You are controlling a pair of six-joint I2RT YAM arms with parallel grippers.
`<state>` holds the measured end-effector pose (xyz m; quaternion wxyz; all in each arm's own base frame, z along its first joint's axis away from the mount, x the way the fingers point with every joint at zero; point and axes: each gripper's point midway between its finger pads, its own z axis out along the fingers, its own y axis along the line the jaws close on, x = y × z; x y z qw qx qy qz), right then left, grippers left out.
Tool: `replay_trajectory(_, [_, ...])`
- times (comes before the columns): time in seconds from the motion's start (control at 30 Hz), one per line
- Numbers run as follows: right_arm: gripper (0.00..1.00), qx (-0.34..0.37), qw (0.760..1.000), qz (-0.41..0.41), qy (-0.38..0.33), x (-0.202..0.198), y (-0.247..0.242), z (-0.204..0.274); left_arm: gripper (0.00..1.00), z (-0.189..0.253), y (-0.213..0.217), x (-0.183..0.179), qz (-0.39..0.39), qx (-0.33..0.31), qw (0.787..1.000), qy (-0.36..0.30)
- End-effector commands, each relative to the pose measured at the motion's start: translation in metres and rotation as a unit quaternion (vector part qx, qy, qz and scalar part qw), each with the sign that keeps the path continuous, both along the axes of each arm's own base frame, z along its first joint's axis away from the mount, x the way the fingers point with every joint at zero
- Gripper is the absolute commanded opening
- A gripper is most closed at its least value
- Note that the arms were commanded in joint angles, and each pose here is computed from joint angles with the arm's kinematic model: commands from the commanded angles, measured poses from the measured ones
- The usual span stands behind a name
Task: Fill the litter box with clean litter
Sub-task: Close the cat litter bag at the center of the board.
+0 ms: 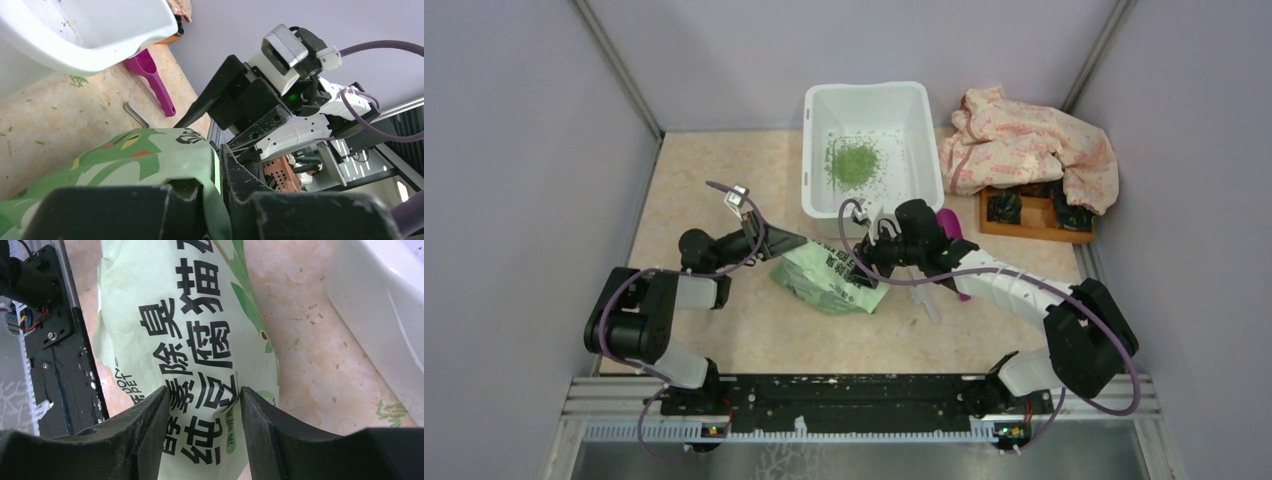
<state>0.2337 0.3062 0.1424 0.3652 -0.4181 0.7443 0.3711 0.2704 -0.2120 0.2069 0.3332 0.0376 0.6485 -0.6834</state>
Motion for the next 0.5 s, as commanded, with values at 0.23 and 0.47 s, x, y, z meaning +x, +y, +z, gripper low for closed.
replay_trajectory(0.23, [0.50, 0.016, 1.000, 0.022, -0.002, -0.009, 0.000, 0.000, 0.18, 0.054, 0.020, -0.008, -0.006, -0.010, 0.983, -0.183])
replay_trajectory(0.47, [0.40, 0.002, 1.000, 0.014, 0.003, -0.007, -0.002, -0.011, 0.40, 0.048, 0.032, -0.003, 0.007, -0.002, 0.985, -0.171])
